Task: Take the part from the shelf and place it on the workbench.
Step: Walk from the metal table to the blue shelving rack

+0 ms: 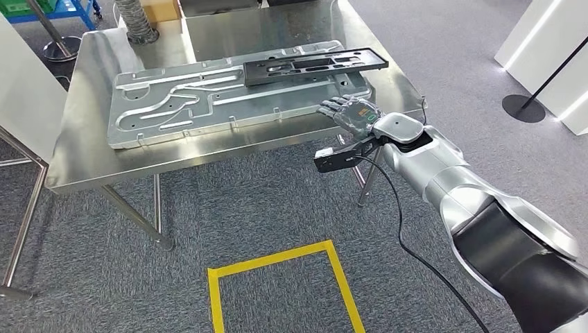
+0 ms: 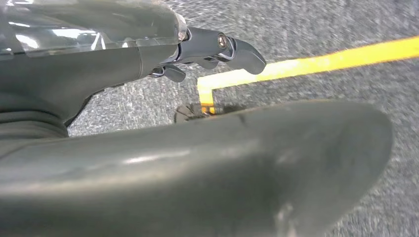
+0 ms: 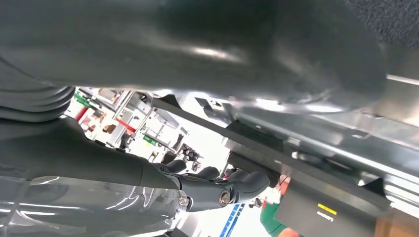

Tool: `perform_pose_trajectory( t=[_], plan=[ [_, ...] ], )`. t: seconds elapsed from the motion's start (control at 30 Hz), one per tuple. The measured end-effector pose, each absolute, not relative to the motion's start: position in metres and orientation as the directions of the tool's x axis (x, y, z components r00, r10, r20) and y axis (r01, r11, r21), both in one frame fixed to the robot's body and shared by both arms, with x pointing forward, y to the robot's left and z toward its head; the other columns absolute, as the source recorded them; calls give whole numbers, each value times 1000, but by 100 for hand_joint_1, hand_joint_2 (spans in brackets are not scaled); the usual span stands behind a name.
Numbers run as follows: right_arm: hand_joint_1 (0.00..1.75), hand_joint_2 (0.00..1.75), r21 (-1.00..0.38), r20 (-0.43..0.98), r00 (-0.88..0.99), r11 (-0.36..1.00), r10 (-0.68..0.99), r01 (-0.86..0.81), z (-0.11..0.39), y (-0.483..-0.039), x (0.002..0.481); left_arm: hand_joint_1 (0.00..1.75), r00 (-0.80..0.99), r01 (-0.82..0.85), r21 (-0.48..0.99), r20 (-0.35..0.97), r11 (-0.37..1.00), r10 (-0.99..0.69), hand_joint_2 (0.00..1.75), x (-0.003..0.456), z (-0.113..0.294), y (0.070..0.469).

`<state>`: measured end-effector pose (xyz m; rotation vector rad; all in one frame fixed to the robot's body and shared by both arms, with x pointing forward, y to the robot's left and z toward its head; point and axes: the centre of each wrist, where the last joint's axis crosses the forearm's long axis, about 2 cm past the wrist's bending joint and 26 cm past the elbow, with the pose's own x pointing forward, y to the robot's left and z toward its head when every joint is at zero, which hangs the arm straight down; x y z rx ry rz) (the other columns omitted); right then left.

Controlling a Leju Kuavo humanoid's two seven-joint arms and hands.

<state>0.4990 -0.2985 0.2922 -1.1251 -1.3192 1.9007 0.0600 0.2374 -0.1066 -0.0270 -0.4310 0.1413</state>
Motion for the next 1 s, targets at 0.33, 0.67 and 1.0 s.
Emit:
perform_pose_trajectory(
  t=[0.33, 0.67, 1.0],
  plan=[
    [0, 0, -939, -300, -486, -343, 821, 2, 288, -292, 499, 0, 895, -127, -59, 424, 990, 140, 0, 66, -106, 237],
    [0, 0, -960, -236, -491, -280, 839, -17, 276, -275, 496, 0, 906, -98, -61, 408, 993, 115, 0, 65, -106, 238],
    [0, 0, -982, -98, -446, -160, 889, -102, 232, -307, 482, 0, 911, -72, -57, 402, 996, 88, 0, 64, -107, 244]
  ],
)
